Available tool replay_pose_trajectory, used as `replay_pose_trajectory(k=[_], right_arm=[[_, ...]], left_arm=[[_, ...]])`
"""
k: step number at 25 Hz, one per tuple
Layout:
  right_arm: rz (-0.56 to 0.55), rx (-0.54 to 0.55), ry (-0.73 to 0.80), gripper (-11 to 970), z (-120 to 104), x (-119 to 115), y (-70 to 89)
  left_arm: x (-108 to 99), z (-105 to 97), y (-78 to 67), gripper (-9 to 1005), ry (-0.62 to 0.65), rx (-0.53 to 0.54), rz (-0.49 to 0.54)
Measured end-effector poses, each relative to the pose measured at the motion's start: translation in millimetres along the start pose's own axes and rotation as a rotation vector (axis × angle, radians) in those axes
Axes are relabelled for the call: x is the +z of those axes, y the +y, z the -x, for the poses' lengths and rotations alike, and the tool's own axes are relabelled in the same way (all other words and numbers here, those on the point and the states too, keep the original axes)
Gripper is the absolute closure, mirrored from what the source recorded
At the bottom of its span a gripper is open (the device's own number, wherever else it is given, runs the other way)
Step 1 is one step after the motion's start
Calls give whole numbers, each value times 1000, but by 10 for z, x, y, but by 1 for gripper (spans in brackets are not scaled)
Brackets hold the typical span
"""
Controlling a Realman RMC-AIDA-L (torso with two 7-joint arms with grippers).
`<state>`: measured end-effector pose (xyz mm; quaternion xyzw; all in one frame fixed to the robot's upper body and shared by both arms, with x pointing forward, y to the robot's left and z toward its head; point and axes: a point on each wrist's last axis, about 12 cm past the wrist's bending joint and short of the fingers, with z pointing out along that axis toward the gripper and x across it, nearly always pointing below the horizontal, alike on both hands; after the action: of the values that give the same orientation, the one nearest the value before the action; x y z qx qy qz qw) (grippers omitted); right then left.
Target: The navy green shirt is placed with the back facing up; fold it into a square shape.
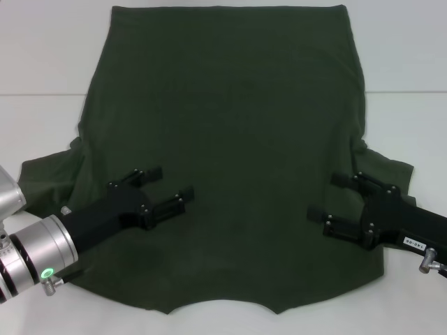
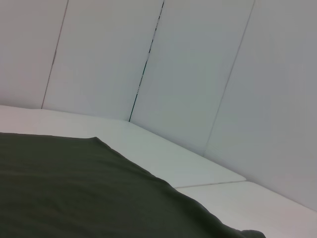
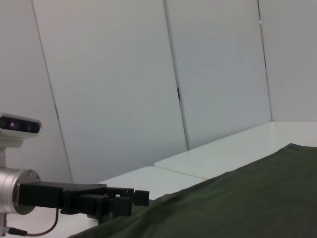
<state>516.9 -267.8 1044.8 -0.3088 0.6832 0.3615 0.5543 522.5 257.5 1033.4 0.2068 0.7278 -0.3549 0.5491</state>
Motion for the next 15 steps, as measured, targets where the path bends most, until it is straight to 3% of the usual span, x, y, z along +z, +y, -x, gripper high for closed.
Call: replay_pose_trajectory(k=[10,15], right_arm=[[-1,0,-1,49,-1,-1,0],[-1,1,-1,51,0,-1,0]], left_arm=[[-1,8,7,122,1,-11,-1],[-29,113,97,121,8,-172,-8]])
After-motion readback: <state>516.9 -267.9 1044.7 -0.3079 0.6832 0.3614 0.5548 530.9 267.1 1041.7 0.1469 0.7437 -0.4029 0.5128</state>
